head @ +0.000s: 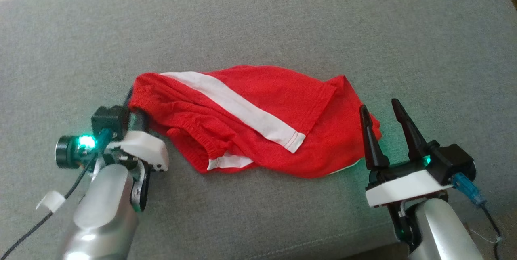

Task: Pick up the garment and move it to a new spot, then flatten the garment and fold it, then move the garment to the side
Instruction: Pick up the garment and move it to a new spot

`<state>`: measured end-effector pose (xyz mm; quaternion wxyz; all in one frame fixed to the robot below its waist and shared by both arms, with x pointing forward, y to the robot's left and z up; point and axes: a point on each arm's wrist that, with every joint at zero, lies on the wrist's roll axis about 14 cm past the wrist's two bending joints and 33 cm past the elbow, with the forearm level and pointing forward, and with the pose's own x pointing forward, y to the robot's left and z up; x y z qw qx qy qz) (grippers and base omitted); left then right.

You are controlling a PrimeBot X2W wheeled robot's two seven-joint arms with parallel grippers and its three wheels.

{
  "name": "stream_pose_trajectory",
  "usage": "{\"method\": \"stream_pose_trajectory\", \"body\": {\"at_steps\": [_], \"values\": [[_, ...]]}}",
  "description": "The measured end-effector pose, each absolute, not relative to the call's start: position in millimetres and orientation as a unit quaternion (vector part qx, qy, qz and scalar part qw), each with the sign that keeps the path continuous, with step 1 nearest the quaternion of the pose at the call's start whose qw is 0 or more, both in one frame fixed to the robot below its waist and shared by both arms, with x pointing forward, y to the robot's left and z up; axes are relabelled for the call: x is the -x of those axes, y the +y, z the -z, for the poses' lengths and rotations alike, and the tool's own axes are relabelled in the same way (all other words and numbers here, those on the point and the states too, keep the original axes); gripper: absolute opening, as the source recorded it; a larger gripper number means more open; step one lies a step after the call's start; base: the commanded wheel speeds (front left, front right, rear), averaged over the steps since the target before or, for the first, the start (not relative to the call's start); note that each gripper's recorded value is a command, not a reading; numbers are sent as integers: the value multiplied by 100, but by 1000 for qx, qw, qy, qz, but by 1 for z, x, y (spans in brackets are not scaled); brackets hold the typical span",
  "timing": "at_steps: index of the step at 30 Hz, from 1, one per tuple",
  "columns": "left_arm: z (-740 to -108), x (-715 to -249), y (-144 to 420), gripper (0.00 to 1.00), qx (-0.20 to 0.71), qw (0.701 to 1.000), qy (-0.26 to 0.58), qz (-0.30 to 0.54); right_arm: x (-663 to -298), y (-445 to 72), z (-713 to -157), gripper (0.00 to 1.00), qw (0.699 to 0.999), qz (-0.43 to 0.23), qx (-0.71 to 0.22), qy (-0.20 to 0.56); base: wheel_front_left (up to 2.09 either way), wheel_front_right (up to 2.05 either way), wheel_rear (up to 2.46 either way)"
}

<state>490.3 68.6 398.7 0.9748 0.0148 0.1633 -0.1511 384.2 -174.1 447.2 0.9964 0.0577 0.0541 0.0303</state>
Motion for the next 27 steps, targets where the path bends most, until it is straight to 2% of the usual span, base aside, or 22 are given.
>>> {"method": "stream_pose_trajectory", "body": {"at_steps": [6,15,27], "values": [[-383,-485,84,100,-9,977,169,127,-387,-171,-444,100,996,-34,-59,58,0,0,0],[-419,-479,82,100,24,984,120,129,-387,-165,-458,100,997,-46,-57,38,0,0,0],[-442,-400,99,100,88,988,82,101,-360,-156,-469,100,996,-56,-59,24,0,0,0]]}}
